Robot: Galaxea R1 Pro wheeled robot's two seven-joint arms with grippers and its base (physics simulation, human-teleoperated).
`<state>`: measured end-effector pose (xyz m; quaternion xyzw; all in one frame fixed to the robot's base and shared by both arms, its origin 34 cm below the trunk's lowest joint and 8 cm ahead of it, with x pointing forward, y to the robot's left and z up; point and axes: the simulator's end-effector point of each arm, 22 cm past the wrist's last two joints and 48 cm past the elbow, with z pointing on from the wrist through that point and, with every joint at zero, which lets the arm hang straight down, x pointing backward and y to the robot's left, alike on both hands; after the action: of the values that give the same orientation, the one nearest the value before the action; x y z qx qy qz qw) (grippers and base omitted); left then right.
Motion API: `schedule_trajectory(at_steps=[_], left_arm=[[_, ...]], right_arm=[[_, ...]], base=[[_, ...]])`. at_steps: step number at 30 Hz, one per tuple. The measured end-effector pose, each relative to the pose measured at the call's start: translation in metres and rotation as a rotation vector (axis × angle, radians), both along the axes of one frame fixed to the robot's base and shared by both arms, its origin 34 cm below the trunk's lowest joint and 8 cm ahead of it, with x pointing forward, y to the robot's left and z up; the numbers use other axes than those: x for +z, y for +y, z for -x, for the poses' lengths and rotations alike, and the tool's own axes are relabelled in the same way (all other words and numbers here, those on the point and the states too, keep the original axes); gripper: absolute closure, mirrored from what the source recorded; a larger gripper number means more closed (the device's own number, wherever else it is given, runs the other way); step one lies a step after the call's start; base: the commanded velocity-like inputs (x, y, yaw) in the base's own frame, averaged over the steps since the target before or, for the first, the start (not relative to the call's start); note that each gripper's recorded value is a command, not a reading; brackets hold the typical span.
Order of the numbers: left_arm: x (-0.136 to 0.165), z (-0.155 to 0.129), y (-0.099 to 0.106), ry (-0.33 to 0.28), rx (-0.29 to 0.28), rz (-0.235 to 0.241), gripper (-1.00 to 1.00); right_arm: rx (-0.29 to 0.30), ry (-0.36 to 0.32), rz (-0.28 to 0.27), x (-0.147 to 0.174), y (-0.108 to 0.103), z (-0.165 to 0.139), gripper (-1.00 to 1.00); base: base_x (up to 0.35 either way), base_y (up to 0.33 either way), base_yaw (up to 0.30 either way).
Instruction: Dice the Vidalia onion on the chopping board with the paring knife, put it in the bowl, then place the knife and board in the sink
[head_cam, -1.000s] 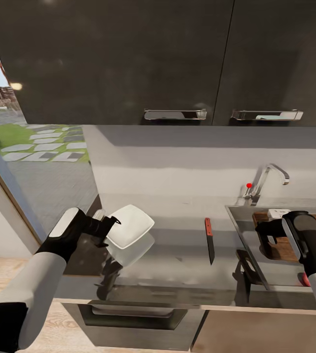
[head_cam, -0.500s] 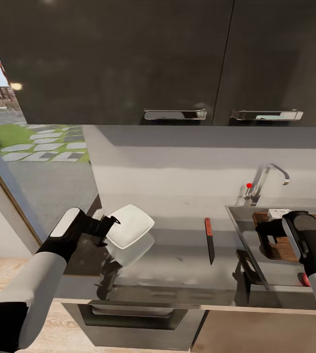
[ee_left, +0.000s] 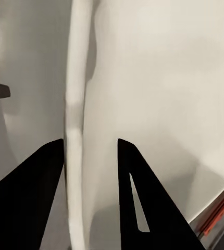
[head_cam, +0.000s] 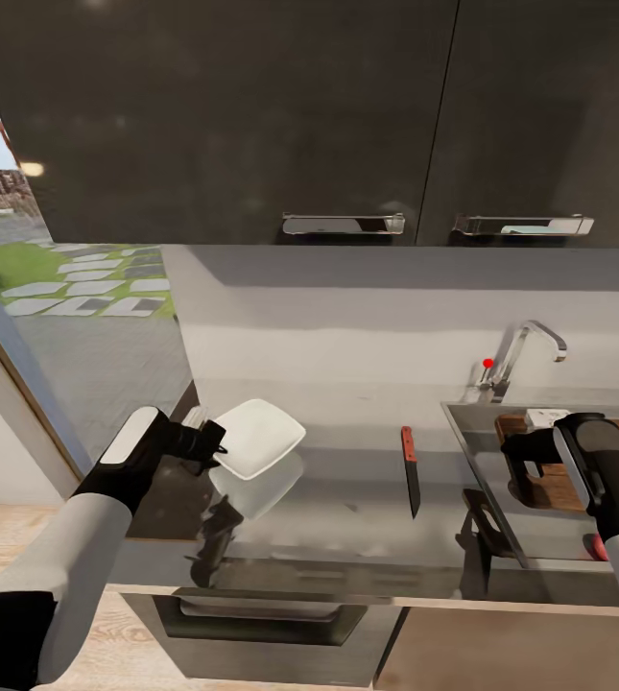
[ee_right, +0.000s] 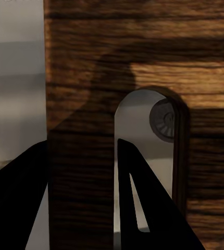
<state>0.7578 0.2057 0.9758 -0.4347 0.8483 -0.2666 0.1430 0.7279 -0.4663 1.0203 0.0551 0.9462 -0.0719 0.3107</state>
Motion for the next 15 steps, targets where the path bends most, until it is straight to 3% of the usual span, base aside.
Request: schedule_trajectory(at_steps=[10, 15], left_arm=[[0.01, -0.004, -0.001, -0.03, 0.0, 0.008, 1.0], [0.035, -0.008, 0.006, -0.119, 0.006, 0.003, 1.0]], right_arm=[[0.001, 0.0, -0.001, 0.0, 0.001, 0.0, 1.0], [0.0, 0.0, 0.0, 0.0, 0.0, 0.0, 1.0]], base=[[0.0, 0.0, 0.0], [0.0, 0.0, 0.0]])
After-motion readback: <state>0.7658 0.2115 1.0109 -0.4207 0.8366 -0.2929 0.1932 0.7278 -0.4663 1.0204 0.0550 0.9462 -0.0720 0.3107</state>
